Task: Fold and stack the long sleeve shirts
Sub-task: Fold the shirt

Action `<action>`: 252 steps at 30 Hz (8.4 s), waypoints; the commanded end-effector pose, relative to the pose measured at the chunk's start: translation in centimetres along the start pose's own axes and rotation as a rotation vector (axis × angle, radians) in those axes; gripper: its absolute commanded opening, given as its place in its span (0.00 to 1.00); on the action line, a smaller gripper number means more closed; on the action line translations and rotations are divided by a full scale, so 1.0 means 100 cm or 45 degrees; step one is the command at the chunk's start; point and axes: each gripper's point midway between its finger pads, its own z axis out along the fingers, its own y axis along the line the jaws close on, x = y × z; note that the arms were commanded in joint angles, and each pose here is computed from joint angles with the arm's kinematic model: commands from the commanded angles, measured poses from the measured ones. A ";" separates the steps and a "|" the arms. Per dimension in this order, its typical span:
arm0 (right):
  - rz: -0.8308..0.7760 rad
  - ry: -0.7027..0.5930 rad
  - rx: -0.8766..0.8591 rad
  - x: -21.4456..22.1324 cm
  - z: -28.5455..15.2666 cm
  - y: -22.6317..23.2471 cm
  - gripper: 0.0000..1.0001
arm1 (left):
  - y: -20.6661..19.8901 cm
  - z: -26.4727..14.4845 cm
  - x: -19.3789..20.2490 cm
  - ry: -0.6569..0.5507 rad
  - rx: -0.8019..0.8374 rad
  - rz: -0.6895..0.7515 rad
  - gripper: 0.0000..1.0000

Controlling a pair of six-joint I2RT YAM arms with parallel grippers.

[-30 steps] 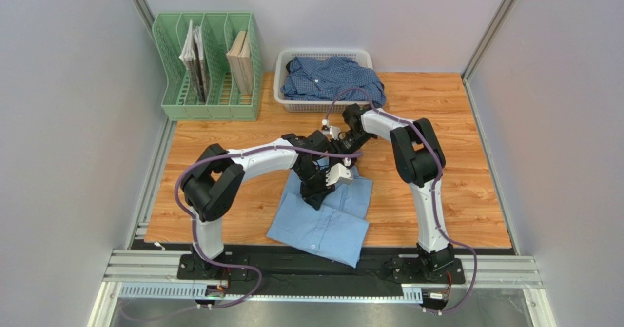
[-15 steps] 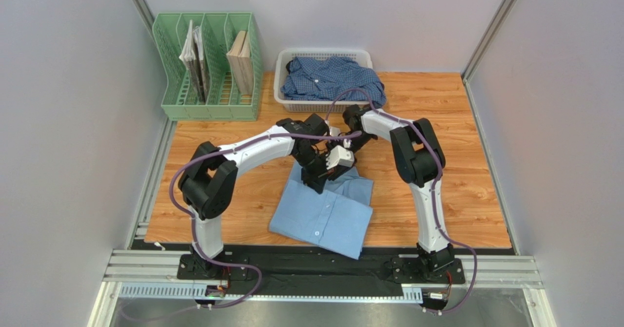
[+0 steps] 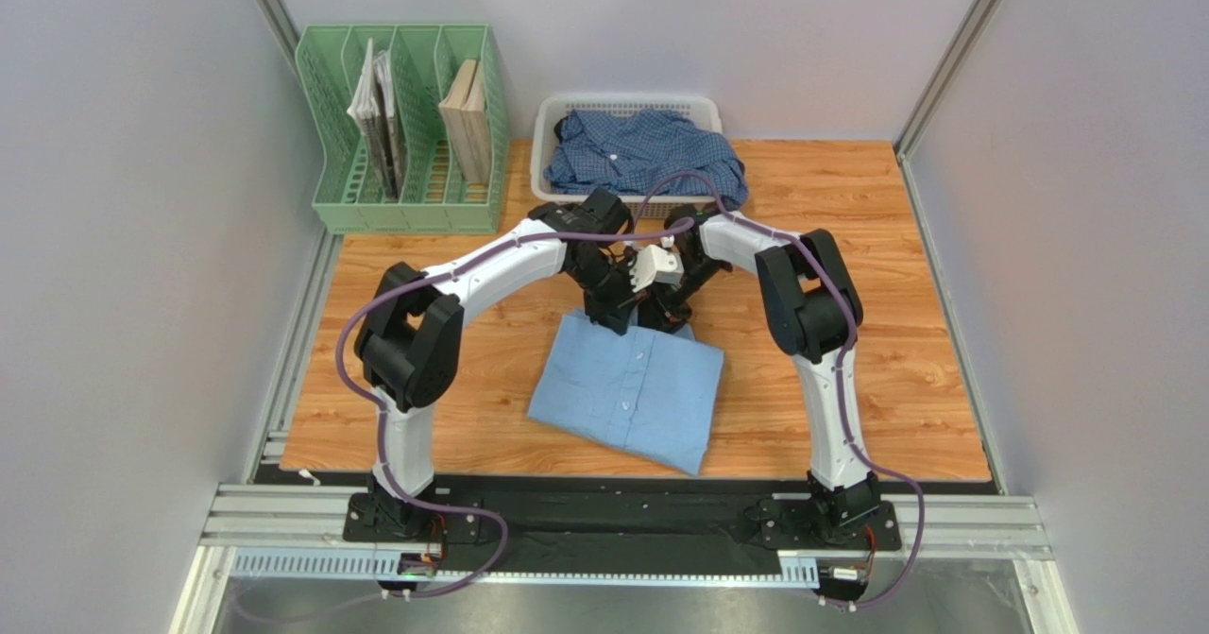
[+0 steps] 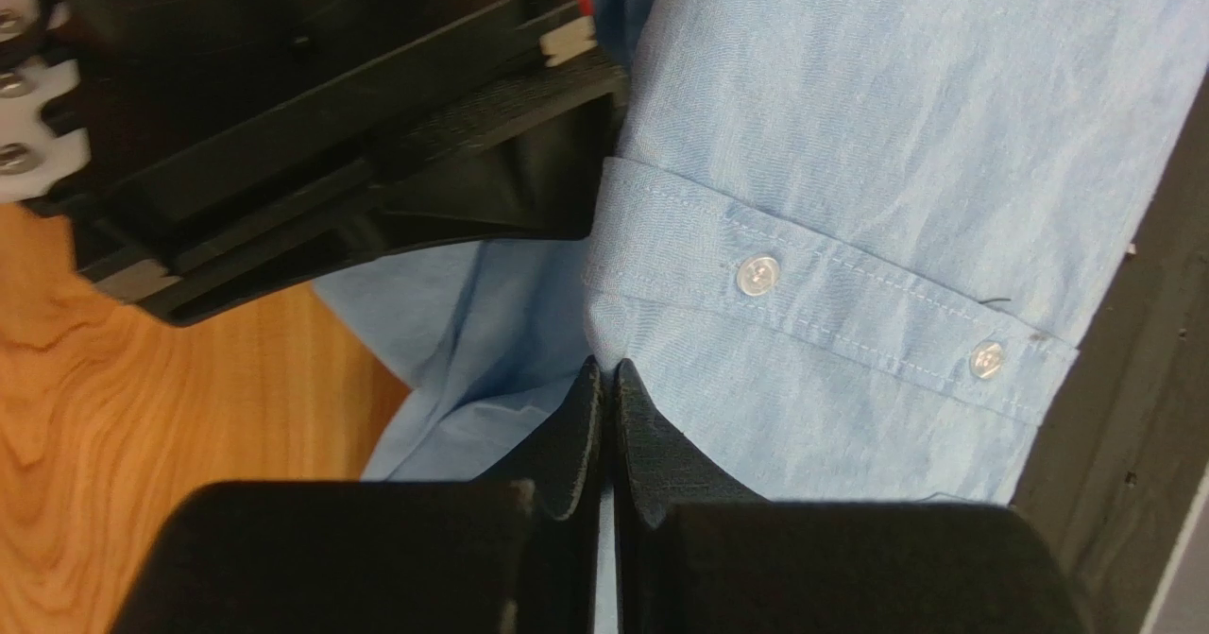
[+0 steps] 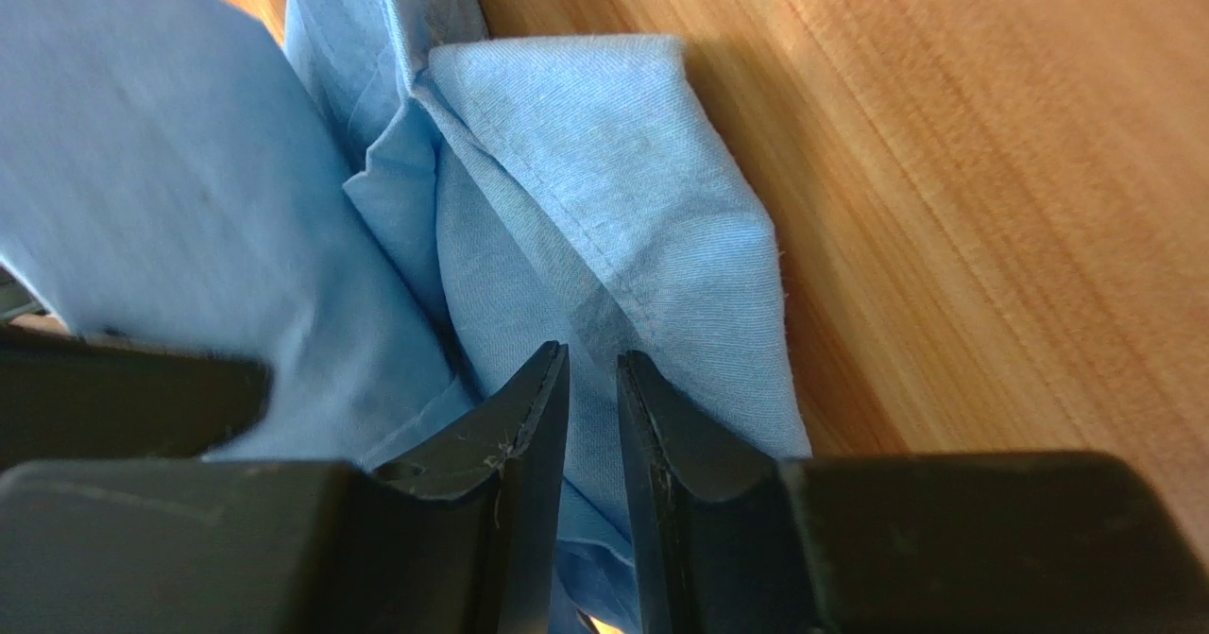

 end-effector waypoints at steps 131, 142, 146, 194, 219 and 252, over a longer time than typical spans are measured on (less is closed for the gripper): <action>-0.067 -0.092 0.217 -0.030 -0.017 -0.007 0.11 | 0.021 -0.016 0.041 -0.304 0.100 -0.624 0.54; -0.069 -0.034 0.196 -0.019 -0.005 -0.011 0.11 | 0.012 0.000 0.044 -0.263 0.204 -0.636 0.18; -0.077 -0.011 0.177 -0.012 0.000 -0.008 0.10 | 0.025 -0.009 0.036 -0.314 0.125 -0.623 0.00; 0.067 0.006 0.404 0.087 -0.083 -0.021 0.00 | 0.038 -0.034 0.070 -0.270 0.117 -0.801 0.45; 0.042 -0.170 0.741 0.004 -0.124 -0.109 0.00 | 0.115 -0.021 0.071 -0.213 -0.169 -0.991 0.02; 0.104 -0.273 0.617 0.013 -0.130 -0.096 0.00 | 0.144 0.023 -0.043 -0.241 -0.424 -0.647 0.27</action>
